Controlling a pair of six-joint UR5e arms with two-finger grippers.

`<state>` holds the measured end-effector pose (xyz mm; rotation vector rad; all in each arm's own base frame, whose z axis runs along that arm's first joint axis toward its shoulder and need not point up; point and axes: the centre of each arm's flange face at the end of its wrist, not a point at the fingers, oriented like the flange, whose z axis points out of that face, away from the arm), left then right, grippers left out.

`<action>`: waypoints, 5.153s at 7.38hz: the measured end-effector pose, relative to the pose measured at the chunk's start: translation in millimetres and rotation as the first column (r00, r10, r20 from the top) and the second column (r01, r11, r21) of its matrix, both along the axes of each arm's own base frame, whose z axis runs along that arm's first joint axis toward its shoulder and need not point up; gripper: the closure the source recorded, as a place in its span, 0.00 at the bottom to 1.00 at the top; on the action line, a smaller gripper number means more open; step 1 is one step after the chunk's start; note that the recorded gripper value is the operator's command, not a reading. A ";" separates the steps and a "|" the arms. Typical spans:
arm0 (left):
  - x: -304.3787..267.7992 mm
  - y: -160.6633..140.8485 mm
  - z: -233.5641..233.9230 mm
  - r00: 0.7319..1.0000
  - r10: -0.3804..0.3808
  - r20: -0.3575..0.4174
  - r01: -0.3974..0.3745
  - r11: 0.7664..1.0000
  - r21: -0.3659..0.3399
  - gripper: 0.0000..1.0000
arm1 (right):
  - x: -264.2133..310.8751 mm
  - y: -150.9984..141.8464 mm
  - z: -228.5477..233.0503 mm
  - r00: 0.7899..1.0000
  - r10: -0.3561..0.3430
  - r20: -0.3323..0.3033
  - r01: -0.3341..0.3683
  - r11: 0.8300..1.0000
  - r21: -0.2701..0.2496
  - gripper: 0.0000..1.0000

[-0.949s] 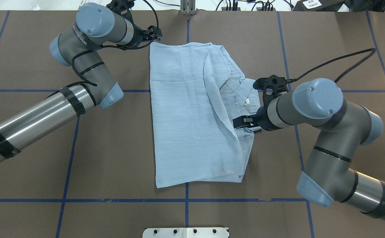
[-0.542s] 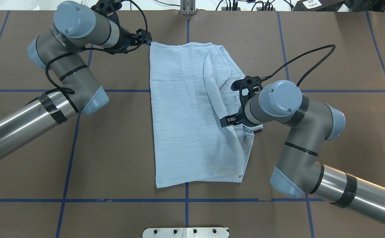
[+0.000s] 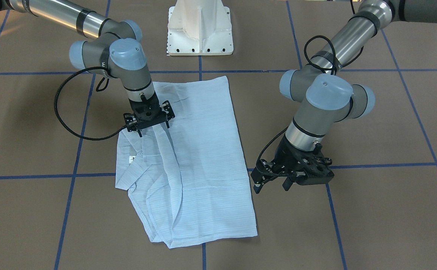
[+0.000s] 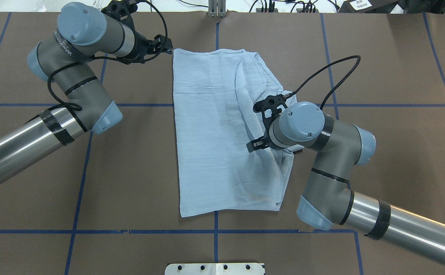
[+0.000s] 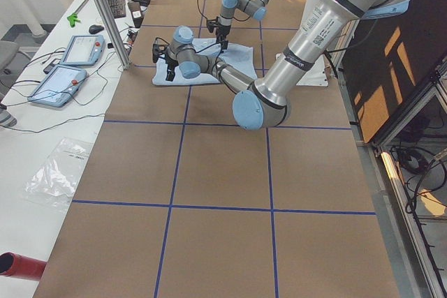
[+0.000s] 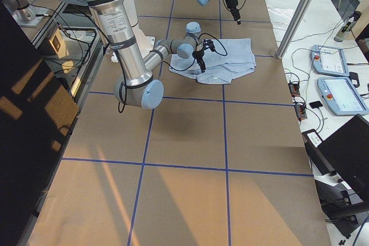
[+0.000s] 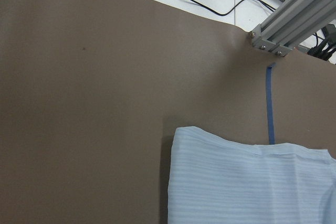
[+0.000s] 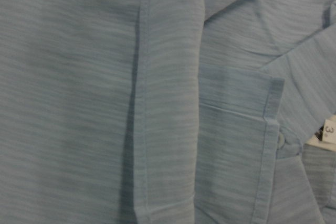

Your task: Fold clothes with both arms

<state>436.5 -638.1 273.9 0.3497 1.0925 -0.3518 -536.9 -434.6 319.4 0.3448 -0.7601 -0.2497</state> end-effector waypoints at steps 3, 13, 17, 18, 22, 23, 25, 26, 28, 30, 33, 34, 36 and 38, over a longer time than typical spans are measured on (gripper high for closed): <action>1.9 1.5 0.1 1.000 0.000 -0.003 0.000 1.000 -0.003 0.00 | 14.2 -20.0 10.8 0.999 -0.011 -0.036 0.013 0.999 0.039 0.00; 32.9 168.7 -41.9 0.991 0.090 -0.099 -0.107 0.977 -0.185 0.01 | 147.8 -71.2 19.5 0.995 -0.039 0.094 0.049 0.993 -0.105 0.00; 101.0 341.3 -55.1 0.984 0.157 -0.082 -0.177 0.908 -0.381 0.07 | 165.3 -29.6 1.6 0.983 0.066 0.171 -0.024 0.970 -0.241 0.00; 117.8 362.3 -47.0 0.985 0.161 -0.063 -0.172 0.899 -0.402 0.13 | 165.1 -26.0 -0.3 0.982 0.072 0.176 -0.026 0.968 -0.251 0.00; 142.0 375.7 -23.8 0.988 0.153 -0.014 -0.143 0.883 -0.447 0.29 | 165.1 -23.7 -2.1 0.981 0.075 0.180 -0.027 0.966 -0.257 0.00; 142.6 376.1 -23.3 0.988 0.153 -0.013 -0.143 0.882 -0.448 0.34 | 165.4 -23.4 -3.1 0.980 0.075 0.182 -0.026 0.966 -0.256 0.00; 144.9 377.4 -22.2 0.988 0.155 -0.010 -0.143 0.881 -0.450 0.37 | 166.2 -22.6 -4.4 0.980 0.074 0.184 -0.026 0.967 -0.254 0.00; 147.5 378.0 -20.6 0.988 0.157 -0.006 -0.143 0.881 -0.452 0.37 | 166.3 -22.6 -4.1 0.980 0.075 0.184 -0.026 0.967 -0.254 0.00; 149.8 378.0 -20.5 0.987 0.158 -0.004 -0.142 0.880 -0.453 0.47 | 166.2 -22.7 -3.8 0.980 0.075 0.183 -0.027 0.967 -0.254 0.00; 150.5 378.5 -21.7 0.987 0.159 -0.006 -0.144 0.880 -0.453 0.81 | 166.3 -22.6 -3.4 0.980 0.075 0.182 -0.027 0.967 -0.255 0.00; 150.5 378.3 -23.7 0.987 0.159 -0.009 -0.146 0.880 -0.453 1.00 | 169.0 -20.0 -3.7 0.979 0.081 0.185 -0.030 0.965 -0.262 0.00; 148.7 377.5 -25.9 0.987 0.158 -0.014 -0.147 0.880 -0.452 1.00 | 169.4 -17.5 -4.8 0.978 0.091 0.189 -0.036 0.960 -0.276 0.00; 140.8 373.7 -34.1 0.988 0.153 -0.031 -0.151 0.882 -0.447 1.00 | 157.7 -1.0 -12.7 0.970 0.138 0.200 -0.061 0.935 -0.351 0.00; 136.0 369.9 -38.1 0.988 0.147 -0.036 -0.148 0.883 -0.446 1.00 | 124.9 37.6 -25.7 0.952 0.237 0.191 -0.124 0.875 -0.468 0.00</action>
